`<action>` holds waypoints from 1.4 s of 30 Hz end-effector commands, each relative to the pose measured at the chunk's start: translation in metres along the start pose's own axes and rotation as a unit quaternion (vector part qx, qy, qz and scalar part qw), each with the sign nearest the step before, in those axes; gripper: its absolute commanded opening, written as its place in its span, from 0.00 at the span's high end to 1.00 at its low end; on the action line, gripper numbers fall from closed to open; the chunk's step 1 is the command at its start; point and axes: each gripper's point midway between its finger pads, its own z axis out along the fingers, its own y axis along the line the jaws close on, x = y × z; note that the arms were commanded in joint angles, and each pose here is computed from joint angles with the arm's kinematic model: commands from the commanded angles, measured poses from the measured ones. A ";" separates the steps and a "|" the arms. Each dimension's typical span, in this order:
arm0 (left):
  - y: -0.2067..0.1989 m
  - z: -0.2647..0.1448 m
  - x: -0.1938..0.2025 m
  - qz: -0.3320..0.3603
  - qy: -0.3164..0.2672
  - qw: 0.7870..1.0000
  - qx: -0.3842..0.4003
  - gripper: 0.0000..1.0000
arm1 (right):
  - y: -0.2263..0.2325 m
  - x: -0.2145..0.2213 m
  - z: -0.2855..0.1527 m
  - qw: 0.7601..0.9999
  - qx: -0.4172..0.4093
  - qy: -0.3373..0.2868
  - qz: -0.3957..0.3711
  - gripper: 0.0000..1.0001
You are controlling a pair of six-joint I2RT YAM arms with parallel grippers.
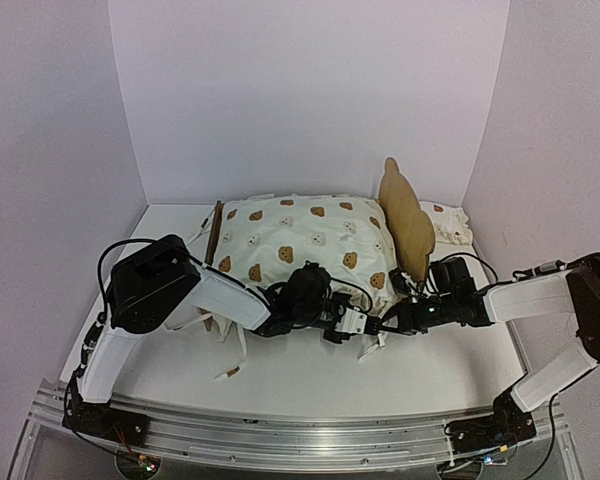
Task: Set up the pet bed
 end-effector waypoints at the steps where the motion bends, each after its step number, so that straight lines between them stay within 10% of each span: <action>1: 0.013 0.004 -0.017 0.018 -0.038 0.999 -0.007 0.96 | 0.016 -0.017 -0.001 0.999 -0.024 -0.014 -0.031 1.00; 9: 0.012 -0.005 -0.014 0.009 -0.020 1.000 -0.015 1.00 | 0.014 -0.019 -0.005 0.999 -0.007 -0.021 -0.030 0.99; 17: 0.029 -0.011 -0.005 -0.044 0.020 0.997 -0.052 1.00 | -0.011 -0.013 -0.043 0.989 0.145 -0.018 0.026 0.70; 25: 0.036 -0.017 -0.012 -0.114 0.019 0.992 -0.055 1.00 | -0.031 0.018 -0.082 0.954 0.253 -0.095 0.128 0.62; 42: 0.028 -0.019 -0.015 -0.129 0.021 0.991 -0.041 1.00 | 0.002 0.024 0.000 0.948 0.183 -0.203 0.164 0.50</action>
